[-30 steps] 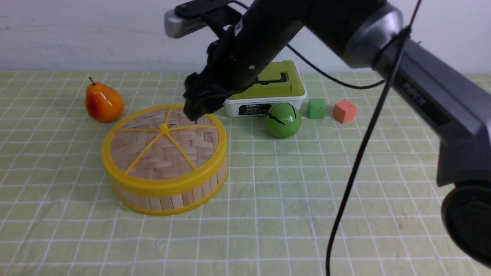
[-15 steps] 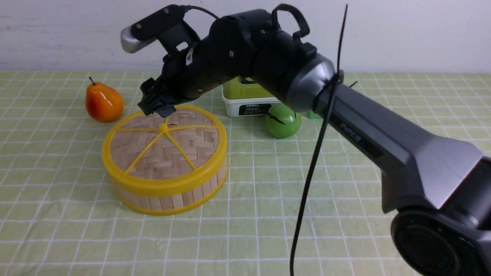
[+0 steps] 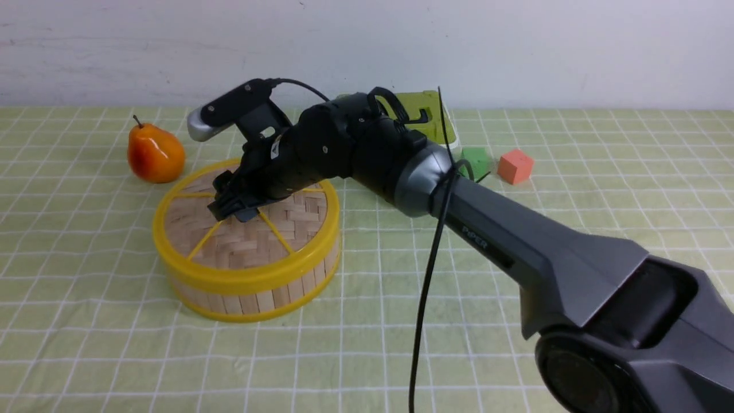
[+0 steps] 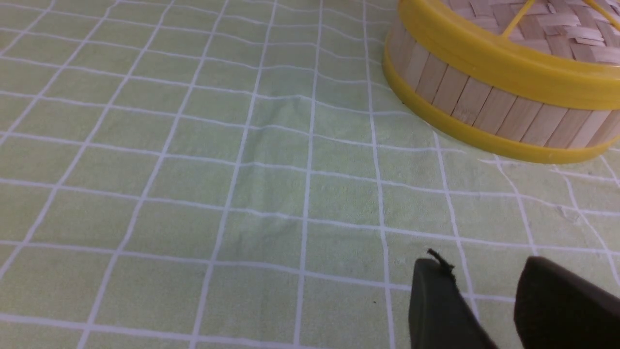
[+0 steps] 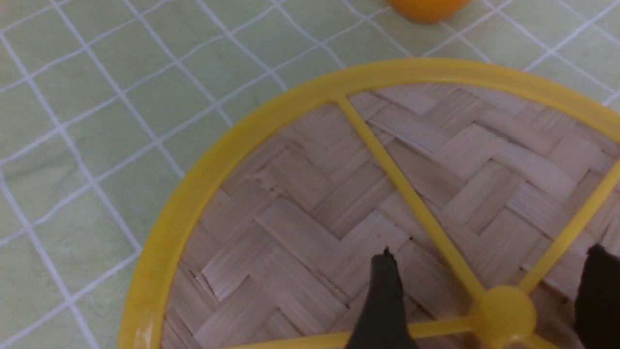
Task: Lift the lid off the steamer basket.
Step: Use the right arm to lift the lid of the steamer, then use the right arm to place the steamer lid on the table
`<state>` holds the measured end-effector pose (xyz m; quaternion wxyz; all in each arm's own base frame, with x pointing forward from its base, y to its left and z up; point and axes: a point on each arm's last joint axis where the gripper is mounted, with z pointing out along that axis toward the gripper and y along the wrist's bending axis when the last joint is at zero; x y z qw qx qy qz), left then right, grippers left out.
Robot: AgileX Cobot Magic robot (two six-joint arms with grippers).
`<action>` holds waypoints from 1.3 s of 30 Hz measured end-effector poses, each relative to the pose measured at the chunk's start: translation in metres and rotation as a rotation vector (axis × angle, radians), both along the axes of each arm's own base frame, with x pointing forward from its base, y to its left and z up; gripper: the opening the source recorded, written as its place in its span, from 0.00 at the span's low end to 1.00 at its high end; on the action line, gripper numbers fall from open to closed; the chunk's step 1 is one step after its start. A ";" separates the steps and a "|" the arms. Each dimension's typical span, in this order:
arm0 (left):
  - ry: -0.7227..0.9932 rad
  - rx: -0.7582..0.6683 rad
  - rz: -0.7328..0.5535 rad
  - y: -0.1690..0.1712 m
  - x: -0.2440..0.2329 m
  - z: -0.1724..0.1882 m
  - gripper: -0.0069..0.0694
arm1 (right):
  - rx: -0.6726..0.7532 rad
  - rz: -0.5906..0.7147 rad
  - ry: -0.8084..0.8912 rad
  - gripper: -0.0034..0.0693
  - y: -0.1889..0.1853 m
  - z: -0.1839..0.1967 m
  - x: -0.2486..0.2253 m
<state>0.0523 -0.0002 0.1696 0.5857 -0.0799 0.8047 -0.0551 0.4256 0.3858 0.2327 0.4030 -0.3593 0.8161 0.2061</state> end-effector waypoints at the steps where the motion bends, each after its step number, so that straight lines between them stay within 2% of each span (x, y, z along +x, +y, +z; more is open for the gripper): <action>1: 0.000 0.000 0.000 0.000 0.000 0.000 0.40 | 0.001 0.000 0.001 0.68 0.000 0.000 0.000; 3: 0.000 0.000 0.000 0.000 0.000 0.000 0.40 | 0.002 0.002 0.009 0.64 0.000 0.000 -0.001; 7: 0.000 0.000 0.000 0.000 0.000 0.000 0.40 | 0.002 0.003 0.014 0.47 0.000 0.000 -0.001; 11: 0.000 0.000 0.000 0.000 0.000 0.000 0.40 | 0.003 0.000 0.007 0.19 -0.001 0.002 0.000; 12: 0.000 0.000 0.000 0.000 0.000 0.000 0.40 | 0.004 -0.002 0.008 0.15 -0.001 0.002 0.001; 24: 0.000 0.000 0.000 0.000 0.000 0.000 0.40 | 0.001 0.013 0.009 0.16 -0.002 0.018 -0.002; 28: 0.000 0.000 0.000 0.000 0.000 0.000 0.40 | 0.025 0.019 -0.020 0.16 -0.005 0.042 -0.006; 29: 0.000 0.000 0.000 0.000 0.000 0.000 0.40 | 0.043 0.023 -0.042 0.16 -0.009 0.063 -0.011; 32: 0.000 0.000 0.000 0.000 0.000 0.000 0.40 | 0.060 0.028 -0.070 0.16 -0.016 0.091 -0.020; 35: 0.000 0.000 0.000 0.000 0.000 0.000 0.40 | 0.053 0.033 -0.080 0.16 -0.024 0.111 -0.027; 36: 0.000 0.000 0.000 0.000 0.000 0.000 0.40 | 0.040 0.038 -0.074 0.16 -0.035 0.131 -0.035; 39: 0.000 0.000 0.000 0.000 0.000 0.000 0.40 | 0.001 0.042 -0.036 0.16 -0.052 0.148 -0.043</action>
